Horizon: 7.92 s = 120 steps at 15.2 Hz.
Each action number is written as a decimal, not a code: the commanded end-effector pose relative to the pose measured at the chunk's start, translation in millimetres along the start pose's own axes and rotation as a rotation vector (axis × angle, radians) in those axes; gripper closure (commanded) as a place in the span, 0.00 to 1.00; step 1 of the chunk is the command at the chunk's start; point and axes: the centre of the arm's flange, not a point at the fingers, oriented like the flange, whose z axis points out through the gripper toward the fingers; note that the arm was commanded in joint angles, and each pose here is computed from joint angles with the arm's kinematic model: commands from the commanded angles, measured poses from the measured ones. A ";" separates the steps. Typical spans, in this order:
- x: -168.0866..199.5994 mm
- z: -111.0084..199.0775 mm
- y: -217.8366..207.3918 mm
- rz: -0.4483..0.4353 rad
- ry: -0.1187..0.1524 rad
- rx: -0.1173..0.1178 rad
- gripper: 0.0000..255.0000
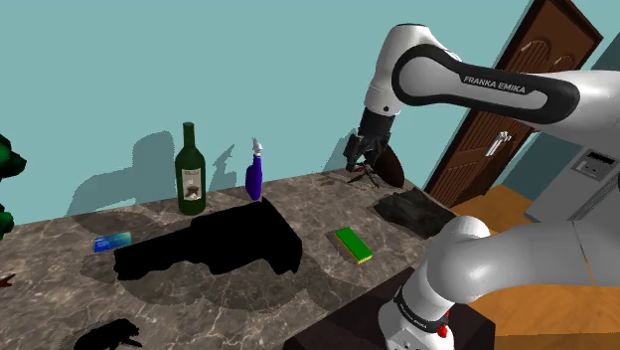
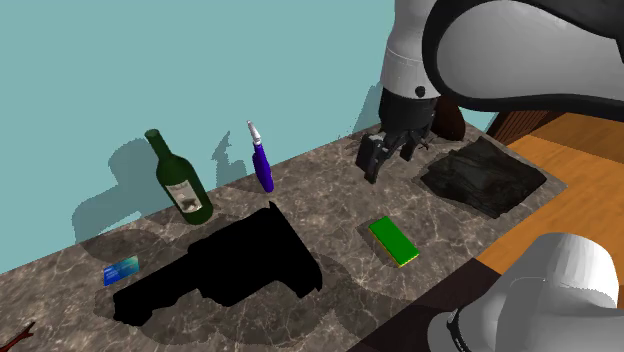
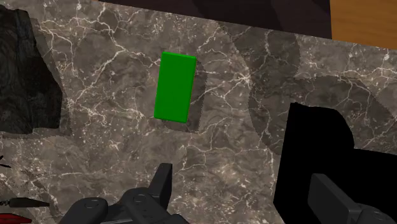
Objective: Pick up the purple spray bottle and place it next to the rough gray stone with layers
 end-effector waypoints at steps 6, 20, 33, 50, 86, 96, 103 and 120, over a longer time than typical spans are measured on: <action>62.5 13.7 -15.3 0.001 0.001 0.001 0.00; 237.5 51.6 -57.9 0.003 0.005 0.005 0.00; 381.9 87.5 -92.8 0.005 0.008 0.008 0.00; 382.2 122.2 -93.1 0.005 0.008 0.008 1.00; 307.6 -29.5 -13.3 0.005 0.008 0.008 1.00; 227.7 -85.7 75.5 0.005 0.008 0.008 1.00; 171.8 -125.1 137.6 0.005 0.008 0.008 1.00; 84.0 -155.8 236.1 0.005 0.008 0.008 1.00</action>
